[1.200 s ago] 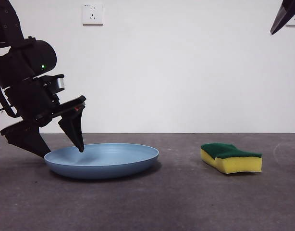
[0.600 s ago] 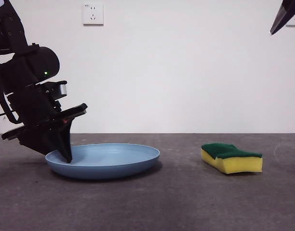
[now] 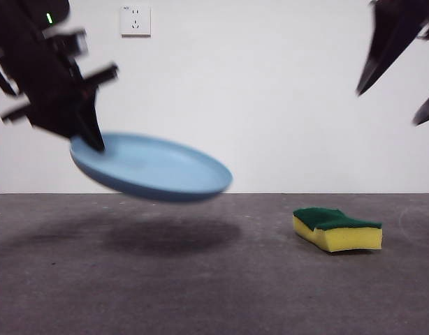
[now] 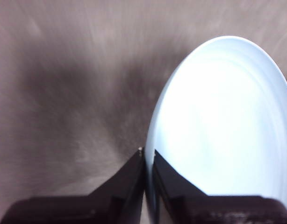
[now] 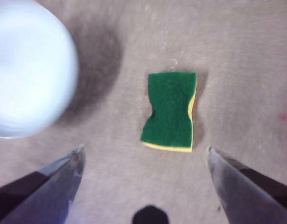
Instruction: Pick up the plate,pick up the cloth,clean the plate with the cloth
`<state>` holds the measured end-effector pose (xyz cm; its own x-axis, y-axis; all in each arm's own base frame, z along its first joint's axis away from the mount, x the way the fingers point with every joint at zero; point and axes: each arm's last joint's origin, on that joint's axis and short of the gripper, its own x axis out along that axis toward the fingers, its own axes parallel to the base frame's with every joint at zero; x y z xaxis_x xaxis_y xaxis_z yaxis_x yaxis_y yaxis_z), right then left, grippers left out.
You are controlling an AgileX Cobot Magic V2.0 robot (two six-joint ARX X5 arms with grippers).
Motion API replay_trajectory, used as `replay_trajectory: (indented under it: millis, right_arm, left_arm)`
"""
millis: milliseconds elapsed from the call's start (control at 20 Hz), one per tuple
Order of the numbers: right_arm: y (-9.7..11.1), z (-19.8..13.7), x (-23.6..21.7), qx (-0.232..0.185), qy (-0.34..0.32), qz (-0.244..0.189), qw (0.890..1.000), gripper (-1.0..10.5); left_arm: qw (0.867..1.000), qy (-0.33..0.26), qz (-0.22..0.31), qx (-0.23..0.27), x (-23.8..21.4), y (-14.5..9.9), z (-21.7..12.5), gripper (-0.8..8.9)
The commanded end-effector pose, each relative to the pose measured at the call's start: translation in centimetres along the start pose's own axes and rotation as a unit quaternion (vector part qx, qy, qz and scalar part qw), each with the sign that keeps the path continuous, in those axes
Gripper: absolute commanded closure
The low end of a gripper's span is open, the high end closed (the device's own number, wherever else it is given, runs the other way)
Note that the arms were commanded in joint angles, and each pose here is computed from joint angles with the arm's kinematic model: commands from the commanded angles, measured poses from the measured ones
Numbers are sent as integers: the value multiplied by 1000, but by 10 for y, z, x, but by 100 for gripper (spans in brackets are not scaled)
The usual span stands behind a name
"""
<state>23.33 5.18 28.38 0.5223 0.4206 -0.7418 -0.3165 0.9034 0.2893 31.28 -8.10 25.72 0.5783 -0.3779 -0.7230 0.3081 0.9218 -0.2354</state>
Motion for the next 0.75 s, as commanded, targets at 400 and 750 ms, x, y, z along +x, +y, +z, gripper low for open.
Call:
replay_trajectory:
  millis: [400, 750]
  right_arm:
    - [13, 42, 93, -91, 106, -67, 988, 510]
    - [15, 25, 147, -104, 171, -72, 977, 511]
  left_arm:
    - [997, -27, 51, 54, -76, -15, -8, 820]
    - [997, -9, 51, 51, -76, -15, -12, 820]
